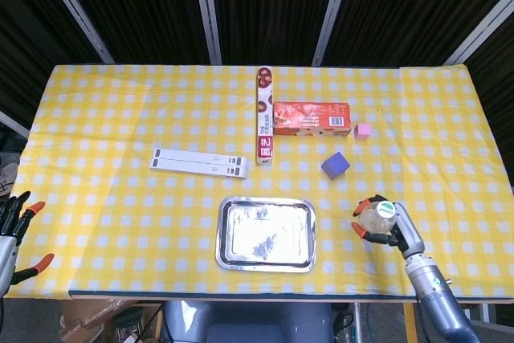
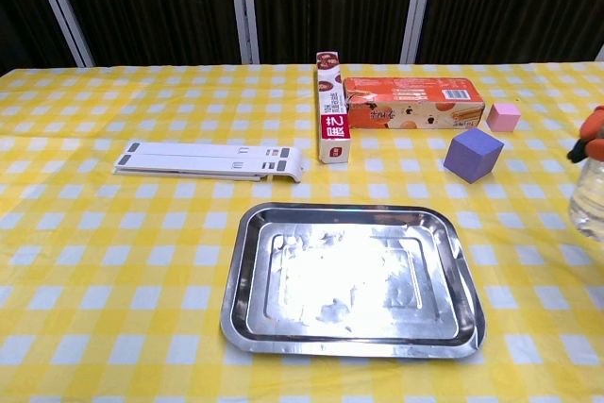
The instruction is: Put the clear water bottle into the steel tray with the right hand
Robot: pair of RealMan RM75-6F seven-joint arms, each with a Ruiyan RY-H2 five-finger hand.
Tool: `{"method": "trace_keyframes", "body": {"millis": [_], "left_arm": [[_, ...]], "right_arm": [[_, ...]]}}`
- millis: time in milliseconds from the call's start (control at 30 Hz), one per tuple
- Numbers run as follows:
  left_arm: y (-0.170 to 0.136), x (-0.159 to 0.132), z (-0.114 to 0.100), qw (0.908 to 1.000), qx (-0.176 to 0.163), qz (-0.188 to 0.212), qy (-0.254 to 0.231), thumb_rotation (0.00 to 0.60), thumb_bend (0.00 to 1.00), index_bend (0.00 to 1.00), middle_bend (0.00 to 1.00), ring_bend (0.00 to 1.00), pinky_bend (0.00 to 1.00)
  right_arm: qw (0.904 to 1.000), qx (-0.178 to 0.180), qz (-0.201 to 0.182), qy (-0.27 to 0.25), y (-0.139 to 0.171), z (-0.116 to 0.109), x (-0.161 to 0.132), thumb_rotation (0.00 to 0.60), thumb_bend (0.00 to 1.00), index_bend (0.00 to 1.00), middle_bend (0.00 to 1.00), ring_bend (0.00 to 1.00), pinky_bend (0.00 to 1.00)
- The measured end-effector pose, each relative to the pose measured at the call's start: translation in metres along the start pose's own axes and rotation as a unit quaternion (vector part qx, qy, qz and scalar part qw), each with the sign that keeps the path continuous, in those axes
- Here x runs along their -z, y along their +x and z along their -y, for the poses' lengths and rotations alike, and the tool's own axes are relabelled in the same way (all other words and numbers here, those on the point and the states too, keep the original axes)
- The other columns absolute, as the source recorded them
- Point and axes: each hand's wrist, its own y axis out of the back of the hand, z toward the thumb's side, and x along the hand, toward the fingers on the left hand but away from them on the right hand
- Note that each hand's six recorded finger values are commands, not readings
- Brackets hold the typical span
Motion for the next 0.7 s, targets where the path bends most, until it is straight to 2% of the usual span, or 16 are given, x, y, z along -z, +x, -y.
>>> {"method": "trace_keyframes", "body": {"millis": [400,533,700], "left_arm": [[0.003,0.007,-0.004,1.0000,-0.001,-0.003,-0.008,0.600,0.22,0.14,0.00,0.00,0.00],[0.003,0.006,-0.004,1.0000,0.000,-0.001,-0.009,0.600,0.22,0.14,0.00,0.00,0.00],[0.002,0.006,-0.004,1.0000,0.000,0.000,-0.009,0.600,0.22,0.14,0.00,0.00,0.00]], "right_arm": [[0.9954,-0.087,-0.038,-0.009,-0.024,0.124,-0.023,0.600,0.90,0.88,0.65,0.21,0.00],[0.9948,-0.093,-0.042,-0.007,-0.029,0.147,-0.028,0.600,0.90,0.88,0.65,0.20,0.00],[0.9952,-0.089,-0.040,-0.006,-0.035,0.156,-0.030,0.600,0.90,0.88,0.65,0.20,0.00]]}}
